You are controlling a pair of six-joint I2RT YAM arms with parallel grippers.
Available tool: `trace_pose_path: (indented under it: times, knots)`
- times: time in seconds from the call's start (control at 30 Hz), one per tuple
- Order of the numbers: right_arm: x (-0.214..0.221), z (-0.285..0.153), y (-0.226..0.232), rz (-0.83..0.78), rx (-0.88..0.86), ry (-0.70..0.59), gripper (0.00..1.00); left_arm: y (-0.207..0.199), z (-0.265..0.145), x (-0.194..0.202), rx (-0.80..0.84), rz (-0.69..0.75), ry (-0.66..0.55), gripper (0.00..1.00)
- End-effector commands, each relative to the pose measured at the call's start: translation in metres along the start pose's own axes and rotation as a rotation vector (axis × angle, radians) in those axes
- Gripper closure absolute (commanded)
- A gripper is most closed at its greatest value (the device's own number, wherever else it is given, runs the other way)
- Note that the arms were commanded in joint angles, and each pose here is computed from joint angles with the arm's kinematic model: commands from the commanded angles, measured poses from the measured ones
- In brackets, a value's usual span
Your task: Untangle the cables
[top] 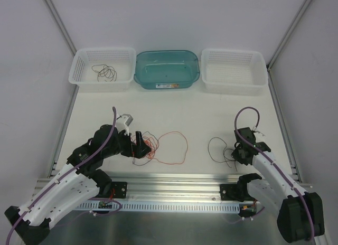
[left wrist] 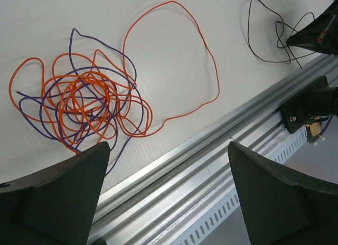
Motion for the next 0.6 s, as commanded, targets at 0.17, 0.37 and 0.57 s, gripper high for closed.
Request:
trace_pose_path:
  times: [0.17, 0.37, 0.57]
  knots:
    - [0.000, -0.041, 0.077, -0.125, -0.385, 0.025, 0.99, -0.008, 0.008, -0.002, 0.052, -0.008, 0.022, 0.04]
    - [0.012, -0.092, 0.127, -0.282, -0.635, 0.032, 0.99, -0.020, 0.013, -0.010, 0.093, 0.012, 0.016, 0.04]
    - [0.032, -0.144, 0.168, -0.477, -0.846, 0.034, 0.99, -0.036, 0.018, -0.022, 0.135, 0.072, 0.002, 0.04]
Point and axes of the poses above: each gripper's point midway between its finger pads, its own z axis out along the fingers, its own y axis along the line the jaws close on, x = y × z, the point moved 2 cm from there along -z, back along the fingers, and after that the axes turned 9 degrees about z, right-handed, at the moved point
